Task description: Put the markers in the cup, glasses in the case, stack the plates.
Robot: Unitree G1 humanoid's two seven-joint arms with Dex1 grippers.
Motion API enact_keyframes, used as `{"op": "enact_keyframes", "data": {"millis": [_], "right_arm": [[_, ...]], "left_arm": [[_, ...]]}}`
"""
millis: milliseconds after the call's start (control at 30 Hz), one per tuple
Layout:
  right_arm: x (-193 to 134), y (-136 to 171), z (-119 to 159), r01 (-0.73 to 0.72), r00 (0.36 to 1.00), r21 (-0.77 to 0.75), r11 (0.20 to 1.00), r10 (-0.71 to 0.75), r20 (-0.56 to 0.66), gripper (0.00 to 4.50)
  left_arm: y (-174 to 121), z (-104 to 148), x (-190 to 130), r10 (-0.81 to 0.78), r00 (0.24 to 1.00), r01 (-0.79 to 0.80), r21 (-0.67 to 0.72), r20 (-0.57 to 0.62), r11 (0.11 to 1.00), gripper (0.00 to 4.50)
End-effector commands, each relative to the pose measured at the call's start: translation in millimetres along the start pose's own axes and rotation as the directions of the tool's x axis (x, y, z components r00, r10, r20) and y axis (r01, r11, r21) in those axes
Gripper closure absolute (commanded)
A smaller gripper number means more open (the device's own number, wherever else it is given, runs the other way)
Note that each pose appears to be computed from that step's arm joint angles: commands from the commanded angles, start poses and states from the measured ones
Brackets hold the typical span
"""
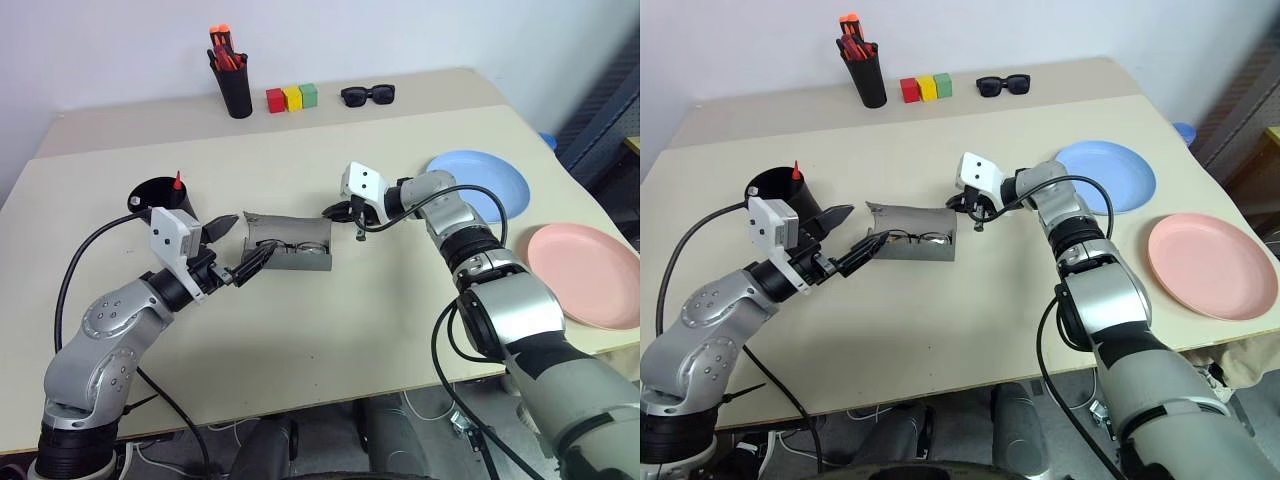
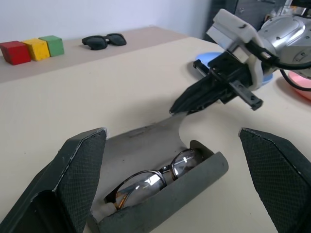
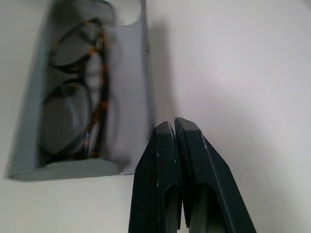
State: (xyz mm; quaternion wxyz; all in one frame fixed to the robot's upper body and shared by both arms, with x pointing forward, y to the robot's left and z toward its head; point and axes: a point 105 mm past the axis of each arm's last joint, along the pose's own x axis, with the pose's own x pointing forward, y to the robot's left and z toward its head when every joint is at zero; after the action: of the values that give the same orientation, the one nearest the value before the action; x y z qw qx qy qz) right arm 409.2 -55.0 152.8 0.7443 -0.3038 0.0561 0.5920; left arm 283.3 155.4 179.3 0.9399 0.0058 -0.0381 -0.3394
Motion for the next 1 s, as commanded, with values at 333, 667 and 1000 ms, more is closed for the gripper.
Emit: {"op": "enact_keyframes", "data": {"millis": [333,667,1000], "right_arm": [[-1.4,25.8,15.3,-0.141,0.987,-0.127,0.982,0.149,0.059,4.42],[-25.6,-16.0,20.0,0.156,0.978,0.082,0.984,-0.165,0.126,4.42],[-109.1,-31.2,35.1,0.350,0.816,0.540,0.765,-0.532,0.225,2.71]], "left_arm": [[0.3,11.6,-1.1,-0.002,0.999,0.001,0.036,0.036,0.999,0.00],[1.2,12.3,-0.6,-0.002,0.999,0.002,0.014,0.039,1.000,0.00],[11.7,13.7,7.3,-0.028,0.999,0.026,0.053,0.036,0.998,0.00]]}}
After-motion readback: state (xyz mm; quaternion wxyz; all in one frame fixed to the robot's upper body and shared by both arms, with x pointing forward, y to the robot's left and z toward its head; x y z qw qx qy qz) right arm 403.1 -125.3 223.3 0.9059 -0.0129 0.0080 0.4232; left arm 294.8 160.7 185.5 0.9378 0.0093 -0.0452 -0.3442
